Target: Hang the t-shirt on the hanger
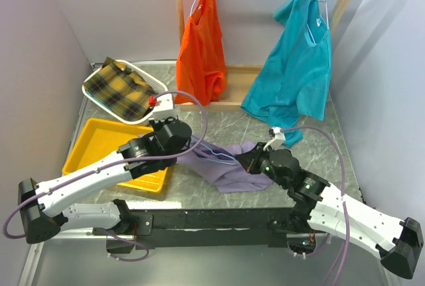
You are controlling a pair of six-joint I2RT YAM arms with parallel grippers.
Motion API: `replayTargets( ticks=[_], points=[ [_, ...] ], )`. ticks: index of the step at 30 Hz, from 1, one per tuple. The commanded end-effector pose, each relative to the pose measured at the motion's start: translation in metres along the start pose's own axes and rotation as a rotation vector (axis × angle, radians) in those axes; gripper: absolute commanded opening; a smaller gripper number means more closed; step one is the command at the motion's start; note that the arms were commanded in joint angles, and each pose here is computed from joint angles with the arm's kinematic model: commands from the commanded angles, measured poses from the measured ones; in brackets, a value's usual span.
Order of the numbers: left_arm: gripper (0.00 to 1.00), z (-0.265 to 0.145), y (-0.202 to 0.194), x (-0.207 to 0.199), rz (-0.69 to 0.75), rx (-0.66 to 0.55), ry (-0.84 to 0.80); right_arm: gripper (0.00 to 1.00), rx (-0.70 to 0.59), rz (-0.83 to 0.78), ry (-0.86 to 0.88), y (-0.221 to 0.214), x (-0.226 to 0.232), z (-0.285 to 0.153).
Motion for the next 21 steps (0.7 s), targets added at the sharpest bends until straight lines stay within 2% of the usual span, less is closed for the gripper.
replayTargets(
  ticks=[1, 21],
  points=[
    [0.01, 0.004, 0.014, 0.007, -0.012, -0.022, 0.071, 0.0, -0.067, 0.009, 0.033, 0.019, 0.017, -0.009],
    [0.01, 0.02, 0.016, 0.001, -0.01, 0.002, 0.076, 0.0, -0.095, 0.007, 0.117, 0.042, 0.047, -0.042]
  ],
)
Point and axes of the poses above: each gripper's point midway between its finger pads, its own z axis out along the fingers, its own x axis along the line the jaws close on, y = z × x, the point moved 2 cm from there along -z, back along the fingers, and after that the axes turned 13 degrees about z, right-handed, at the moved point
